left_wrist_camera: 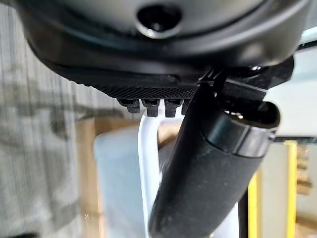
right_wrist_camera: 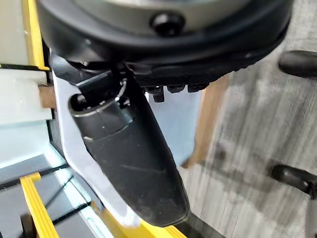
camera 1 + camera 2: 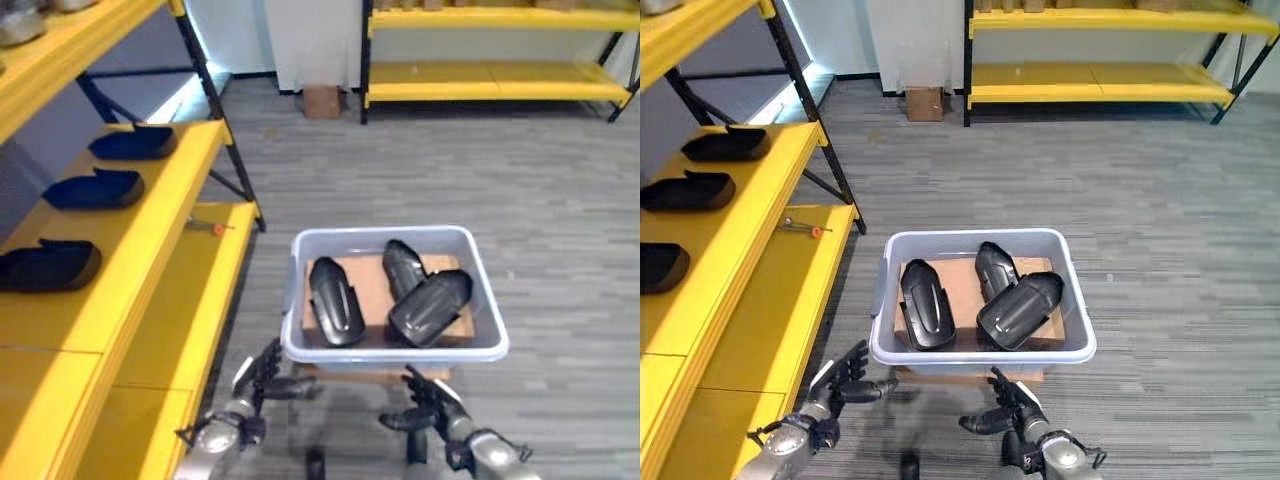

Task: Move parts from the plastic box to the shelf.

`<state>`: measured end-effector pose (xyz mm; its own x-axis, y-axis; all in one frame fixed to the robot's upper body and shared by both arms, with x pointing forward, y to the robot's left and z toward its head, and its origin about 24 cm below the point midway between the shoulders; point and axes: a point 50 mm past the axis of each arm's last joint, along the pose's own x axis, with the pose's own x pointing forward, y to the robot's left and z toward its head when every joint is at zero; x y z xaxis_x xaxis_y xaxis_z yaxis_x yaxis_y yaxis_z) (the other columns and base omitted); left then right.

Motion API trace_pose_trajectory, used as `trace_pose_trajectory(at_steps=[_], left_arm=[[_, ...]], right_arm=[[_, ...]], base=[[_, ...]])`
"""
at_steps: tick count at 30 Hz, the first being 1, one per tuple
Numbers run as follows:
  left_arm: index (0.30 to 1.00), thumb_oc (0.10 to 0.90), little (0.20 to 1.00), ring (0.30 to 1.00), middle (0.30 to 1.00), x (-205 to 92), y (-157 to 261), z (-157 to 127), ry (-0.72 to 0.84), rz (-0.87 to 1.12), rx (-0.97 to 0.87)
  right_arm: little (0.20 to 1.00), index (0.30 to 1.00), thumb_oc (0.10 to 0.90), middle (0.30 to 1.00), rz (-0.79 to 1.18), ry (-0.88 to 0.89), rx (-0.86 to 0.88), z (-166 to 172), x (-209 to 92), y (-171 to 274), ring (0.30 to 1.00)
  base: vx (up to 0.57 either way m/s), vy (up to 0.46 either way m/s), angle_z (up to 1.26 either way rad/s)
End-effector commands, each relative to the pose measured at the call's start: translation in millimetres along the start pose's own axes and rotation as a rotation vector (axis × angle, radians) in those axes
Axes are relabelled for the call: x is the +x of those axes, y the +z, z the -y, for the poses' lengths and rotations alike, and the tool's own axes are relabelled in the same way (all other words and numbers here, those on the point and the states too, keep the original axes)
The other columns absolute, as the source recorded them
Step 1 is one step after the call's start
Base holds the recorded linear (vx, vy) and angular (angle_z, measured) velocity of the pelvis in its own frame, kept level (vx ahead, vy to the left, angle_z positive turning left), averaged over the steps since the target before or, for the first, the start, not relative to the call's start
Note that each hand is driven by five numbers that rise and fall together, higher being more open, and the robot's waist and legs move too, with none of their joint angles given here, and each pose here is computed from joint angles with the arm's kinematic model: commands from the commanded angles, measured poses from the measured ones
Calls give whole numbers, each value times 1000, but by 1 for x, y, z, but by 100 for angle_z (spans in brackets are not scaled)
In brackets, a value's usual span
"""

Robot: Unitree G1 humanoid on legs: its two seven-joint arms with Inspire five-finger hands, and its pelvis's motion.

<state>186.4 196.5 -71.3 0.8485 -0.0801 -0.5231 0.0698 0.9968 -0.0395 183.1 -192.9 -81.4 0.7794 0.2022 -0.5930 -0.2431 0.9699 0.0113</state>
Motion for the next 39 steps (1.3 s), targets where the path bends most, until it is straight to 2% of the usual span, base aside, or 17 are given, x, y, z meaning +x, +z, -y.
trace_pose_trajectory(at_steps=[1, 15, 26, 34, 39], left_arm=[[1000, 900, 1000, 1000, 1000, 11, 56, -1, -39, 235, 45], [1000, 900, 1000, 1000, 1000, 9, 51, -1, -28, 224, 11], [1000, 900, 1000, 1000, 1000, 4, 65, -8, -32, 280, 53], [1000, 900, 1000, 1000, 1000, 6, 78, -6, -30, 325, 49], [1000, 900, 1000, 1000, 1000, 9, 86, -4, -31, 353, 45]], right_arm=[[1000, 1000, 900, 1000, 215, 23, -49, 2, 5, 48, 1000], [1000, 1000, 900, 1000, 261, -32, -100, 18, -2, 59, 1000], [1000, 1000, 900, 1000, 717, -176, -222, 43, -32, 167, 1000], [1000, 1000, 900, 1000, 988, -219, -119, 38, -45, 228, 1000], [1000, 1000, 900, 1000, 1069, -280, -92, 39, -48, 254, 1000]], base=[[77, -167, -6], [23, -93, -3], [-89, -18, 1], [-77, 0, 5], [-43, -7, 4]])
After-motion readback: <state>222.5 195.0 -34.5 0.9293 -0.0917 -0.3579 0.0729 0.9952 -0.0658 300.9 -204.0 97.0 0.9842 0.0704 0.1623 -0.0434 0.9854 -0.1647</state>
